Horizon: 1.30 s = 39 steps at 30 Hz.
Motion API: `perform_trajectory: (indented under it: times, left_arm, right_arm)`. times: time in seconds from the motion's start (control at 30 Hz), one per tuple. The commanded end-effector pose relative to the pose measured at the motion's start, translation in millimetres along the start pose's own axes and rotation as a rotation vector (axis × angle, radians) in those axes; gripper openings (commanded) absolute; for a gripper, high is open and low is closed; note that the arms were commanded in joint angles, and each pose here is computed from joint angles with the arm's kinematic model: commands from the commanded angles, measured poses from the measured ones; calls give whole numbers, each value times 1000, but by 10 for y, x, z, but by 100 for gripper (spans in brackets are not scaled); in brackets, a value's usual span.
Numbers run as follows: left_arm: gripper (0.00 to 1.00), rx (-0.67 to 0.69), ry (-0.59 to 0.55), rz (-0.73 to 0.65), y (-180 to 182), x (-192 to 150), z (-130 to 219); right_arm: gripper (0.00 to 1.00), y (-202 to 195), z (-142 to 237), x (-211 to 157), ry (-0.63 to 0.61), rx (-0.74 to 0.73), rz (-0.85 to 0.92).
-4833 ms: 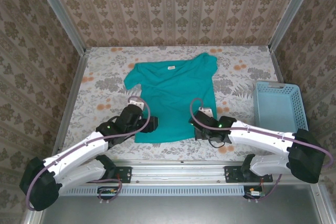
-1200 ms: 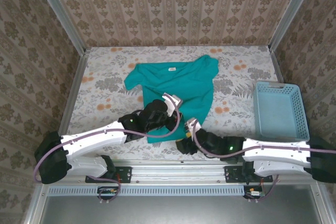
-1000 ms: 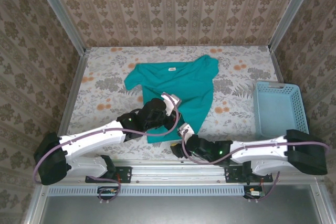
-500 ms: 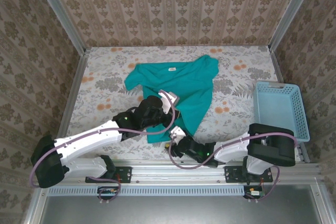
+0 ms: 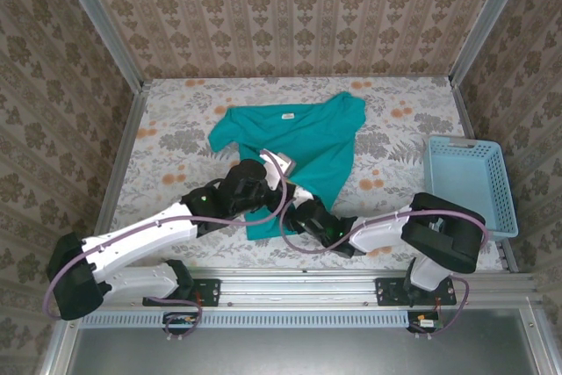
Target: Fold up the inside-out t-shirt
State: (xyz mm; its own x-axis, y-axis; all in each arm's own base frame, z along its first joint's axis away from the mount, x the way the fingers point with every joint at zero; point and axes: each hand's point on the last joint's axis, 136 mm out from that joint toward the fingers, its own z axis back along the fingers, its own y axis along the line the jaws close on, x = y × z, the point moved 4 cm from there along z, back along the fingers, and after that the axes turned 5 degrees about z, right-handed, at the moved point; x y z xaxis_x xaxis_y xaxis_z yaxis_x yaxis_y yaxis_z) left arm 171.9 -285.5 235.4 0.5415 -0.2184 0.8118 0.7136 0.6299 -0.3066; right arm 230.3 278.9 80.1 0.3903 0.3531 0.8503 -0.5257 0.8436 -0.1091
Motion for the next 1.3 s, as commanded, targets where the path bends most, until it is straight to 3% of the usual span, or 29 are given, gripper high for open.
perform_trajectory:
  times: [0.0,0.43,0.57,0.8,1.27]
  left_arm:
    - [0,-62,-46,-26,-144,204,161]
    - [0,-165,-131,-3,-388,557,496]
    - [0,-181,-183,-1,-478,773,655]
    - [0,-163,-222,-28,-715,1198,889]
    - [0,-234,-302,-55,-1086,1613,1079]
  right_arm:
    - [68,-66,-26,77,-21,-37,-26]
    - [70,-467,-271,463,-95,-260,-147]
    - [75,-565,-413,516,-40,-299,-164]
    - [93,-763,-631,624,41,-359,-225]
    - [100,-917,-1209,497,379,-428,-258]
